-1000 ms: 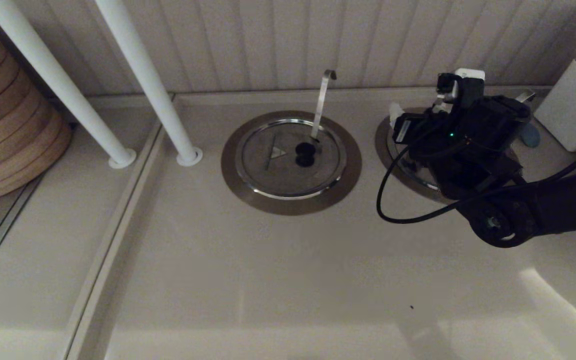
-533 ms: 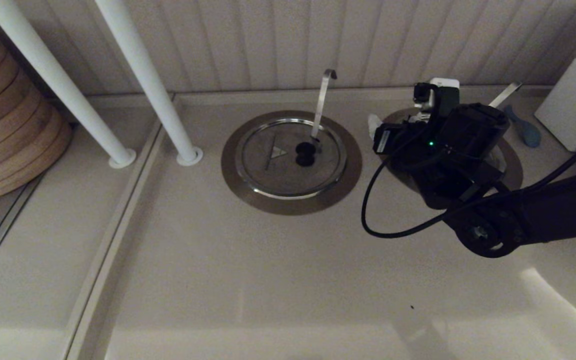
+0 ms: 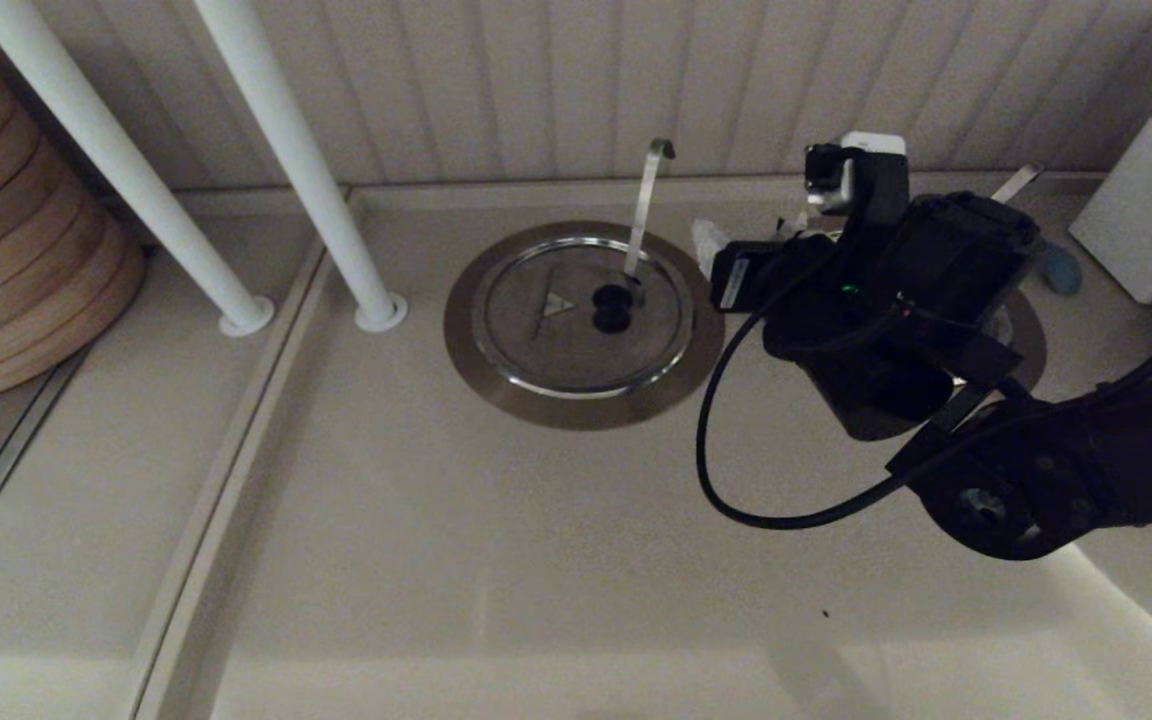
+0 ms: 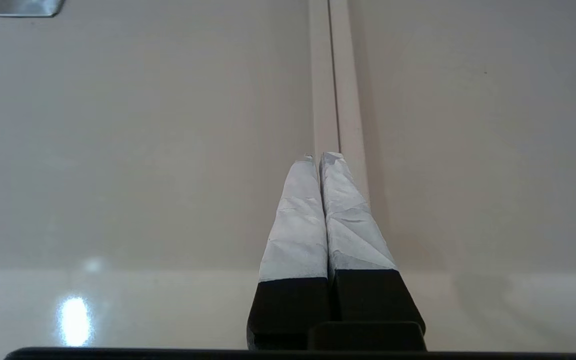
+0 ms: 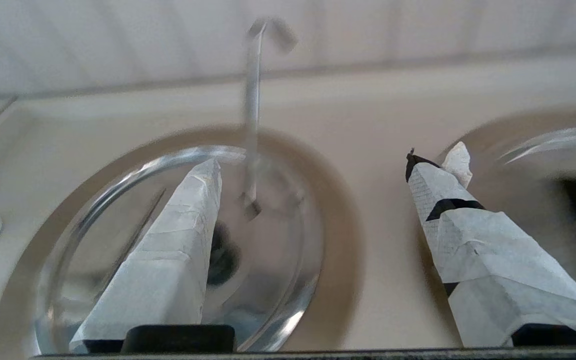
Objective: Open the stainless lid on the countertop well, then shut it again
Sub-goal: Stir with a spoon
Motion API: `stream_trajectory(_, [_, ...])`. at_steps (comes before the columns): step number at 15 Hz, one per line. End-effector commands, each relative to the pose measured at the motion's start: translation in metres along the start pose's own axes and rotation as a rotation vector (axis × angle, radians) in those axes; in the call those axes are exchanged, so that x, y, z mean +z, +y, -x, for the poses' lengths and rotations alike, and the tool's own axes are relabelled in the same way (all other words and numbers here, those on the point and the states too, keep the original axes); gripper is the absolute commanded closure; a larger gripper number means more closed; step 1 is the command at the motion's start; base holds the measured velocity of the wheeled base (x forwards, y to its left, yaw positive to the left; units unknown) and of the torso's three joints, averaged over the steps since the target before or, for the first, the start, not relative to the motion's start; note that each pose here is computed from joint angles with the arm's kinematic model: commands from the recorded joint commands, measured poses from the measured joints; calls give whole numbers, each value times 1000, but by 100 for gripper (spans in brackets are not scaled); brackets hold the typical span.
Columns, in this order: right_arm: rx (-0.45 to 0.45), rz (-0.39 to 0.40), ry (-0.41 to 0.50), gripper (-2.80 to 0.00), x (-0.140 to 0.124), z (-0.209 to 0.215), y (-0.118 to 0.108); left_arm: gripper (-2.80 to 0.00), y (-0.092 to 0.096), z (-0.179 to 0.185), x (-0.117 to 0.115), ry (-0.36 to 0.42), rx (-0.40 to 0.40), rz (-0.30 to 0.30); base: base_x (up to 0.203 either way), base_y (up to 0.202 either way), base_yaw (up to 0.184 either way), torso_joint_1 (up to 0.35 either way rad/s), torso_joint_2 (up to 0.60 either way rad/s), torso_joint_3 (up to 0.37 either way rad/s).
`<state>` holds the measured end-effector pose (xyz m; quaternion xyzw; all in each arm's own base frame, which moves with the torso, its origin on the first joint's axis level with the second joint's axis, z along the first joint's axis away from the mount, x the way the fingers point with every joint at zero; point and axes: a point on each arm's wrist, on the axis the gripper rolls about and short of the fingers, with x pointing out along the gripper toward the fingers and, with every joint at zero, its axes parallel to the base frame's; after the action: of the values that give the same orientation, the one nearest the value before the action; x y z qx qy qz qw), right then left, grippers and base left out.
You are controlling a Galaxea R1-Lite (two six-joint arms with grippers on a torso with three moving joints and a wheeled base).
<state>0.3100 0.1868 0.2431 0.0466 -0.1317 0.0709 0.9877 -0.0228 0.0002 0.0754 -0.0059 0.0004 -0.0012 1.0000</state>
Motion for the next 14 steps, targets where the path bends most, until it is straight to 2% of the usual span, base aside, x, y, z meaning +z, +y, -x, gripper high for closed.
stream_trajectory(1, [-98, 39, -72, -280, 28, -16, -31, 0, 0, 0, 0, 1, 1, 0, 0, 0, 0, 0, 0, 0])
stream_trajectory(2, [-153, 69, -80, -280, 37, -30, -48, 0, 0, 0, 0, 1, 1, 0, 0, 0, 0, 0, 0, 0])
stream_trajectory(4, [-258, 135, -14, -280, 52, -58, -84, 0, 0, 0, 0, 1, 1, 0, 0, 0, 0, 0, 0, 0])
stream_trajectory(6, [-335, 153, 26, -280, 74, -78, -110, 0, 0, 0, 0, 1, 1, 0, 0, 0, 0, 0, 0, 0])
stream_trajectory(7, [-372, 159, 73, -280, 83, -85, -120, 0, 0, 0, 0, 1, 1, 0, 0, 0, 0, 0, 0, 0])
stream_trajectory(10, [-455, 184, 343, -280, 86, -81, -144, 0, 0, 0, 0, 1, 1, 0, 0, 0, 0, 0, 0, 0])
stream_trajectory(12, [-508, 156, 359, -280, 83, -86, -160, 0, 0, 0, 0, 1, 1, 0, 0, 0, 0, 0, 0, 0])
stream_trajectory(14, [-555, 179, 370, -280, 79, -89, -182, 0, 0, 0, 0, 1, 1, 0, 0, 0, 0, 0, 0, 0])
